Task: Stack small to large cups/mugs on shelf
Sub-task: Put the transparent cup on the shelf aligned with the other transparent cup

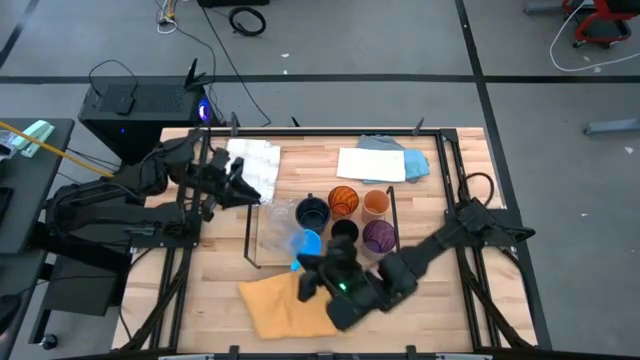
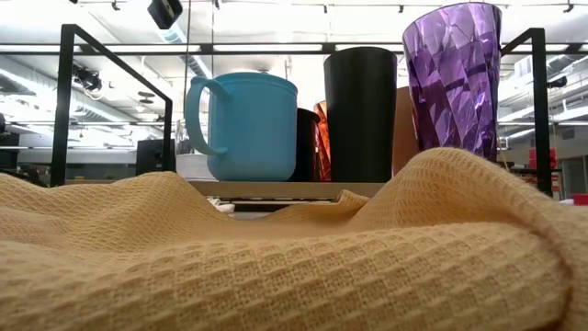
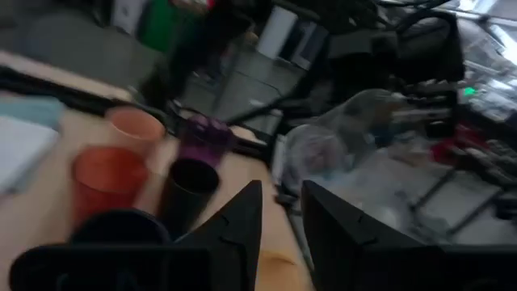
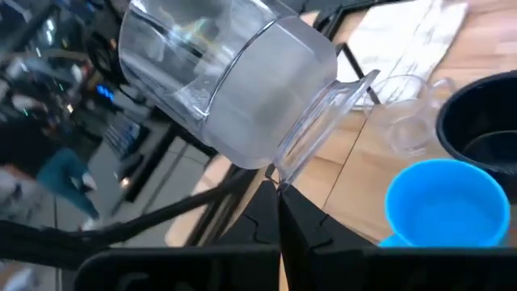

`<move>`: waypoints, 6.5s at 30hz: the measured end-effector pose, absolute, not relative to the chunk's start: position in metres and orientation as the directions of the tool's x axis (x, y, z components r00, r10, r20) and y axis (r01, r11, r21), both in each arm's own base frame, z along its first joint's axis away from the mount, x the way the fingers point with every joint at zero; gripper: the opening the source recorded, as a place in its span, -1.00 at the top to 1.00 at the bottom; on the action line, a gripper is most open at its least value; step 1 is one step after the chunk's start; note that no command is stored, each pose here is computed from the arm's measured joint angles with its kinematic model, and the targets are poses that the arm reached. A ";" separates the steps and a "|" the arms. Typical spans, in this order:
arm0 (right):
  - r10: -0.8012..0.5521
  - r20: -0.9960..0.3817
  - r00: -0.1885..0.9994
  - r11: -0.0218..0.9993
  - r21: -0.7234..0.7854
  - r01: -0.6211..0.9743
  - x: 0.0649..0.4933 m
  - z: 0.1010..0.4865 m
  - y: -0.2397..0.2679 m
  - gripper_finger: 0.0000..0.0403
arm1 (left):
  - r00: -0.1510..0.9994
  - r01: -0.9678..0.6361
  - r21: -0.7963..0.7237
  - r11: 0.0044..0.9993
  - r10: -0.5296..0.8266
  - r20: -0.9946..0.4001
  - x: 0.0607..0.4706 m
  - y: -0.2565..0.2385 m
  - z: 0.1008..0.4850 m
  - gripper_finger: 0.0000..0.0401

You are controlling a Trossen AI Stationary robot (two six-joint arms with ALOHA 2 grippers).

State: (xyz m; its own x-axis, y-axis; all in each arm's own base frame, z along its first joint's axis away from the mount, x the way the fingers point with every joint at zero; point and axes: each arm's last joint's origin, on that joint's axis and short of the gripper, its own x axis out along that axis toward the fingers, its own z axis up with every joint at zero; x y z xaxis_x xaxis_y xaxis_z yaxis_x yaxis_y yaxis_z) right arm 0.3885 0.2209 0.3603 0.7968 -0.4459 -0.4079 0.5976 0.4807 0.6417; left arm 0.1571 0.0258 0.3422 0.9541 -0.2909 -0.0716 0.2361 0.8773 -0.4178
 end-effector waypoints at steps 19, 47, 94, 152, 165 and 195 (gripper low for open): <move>-0.312 -0.487 0.816 0.571 0.590 0.571 0.406 0.372 0.182 1.00 | 0.895 0.229 -0.757 0.612 -0.439 -0.084 0.160 0.022 0.339 0.45; -0.290 -0.504 0.813 0.621 0.548 0.561 0.417 0.374 0.158 1.00 | 0.907 0.162 -0.673 0.722 -0.377 -0.186 0.183 0.027 0.321 0.94; -0.077 -0.993 0.087 0.518 0.034 0.855 0.266 0.314 0.248 0.22 | 0.415 0.129 -0.152 0.980 -0.192 -0.889 0.246 -0.013 0.391 0.95; -0.145 -0.987 0.066 0.567 -0.028 0.823 0.239 0.294 0.270 0.23 | 0.074 0.233 0.007 0.972 -0.011 -0.997 0.339 -0.032 0.283 0.95; -0.155 -0.985 0.077 0.587 -0.029 0.809 0.239 0.294 0.270 0.23 | 0.042 0.205 -0.002 0.979 -0.011 -0.999 0.339 -0.031 0.280 0.96; -0.154 -0.984 0.092 0.586 -0.016 0.810 0.242 0.294 0.269 0.23 | 0.087 0.069 -0.063 0.996 -0.069 -0.994 0.328 -0.033 0.245 0.88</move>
State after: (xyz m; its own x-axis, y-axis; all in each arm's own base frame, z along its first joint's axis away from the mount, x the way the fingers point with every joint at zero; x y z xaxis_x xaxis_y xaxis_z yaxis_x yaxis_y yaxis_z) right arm 0.2417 0.2694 0.2941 0.0919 -0.1542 -0.9838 0.8099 0.5863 -0.0162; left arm 0.3279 -0.0326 0.2448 0.0868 -0.0690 -0.9938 0.0691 0.9956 -0.0630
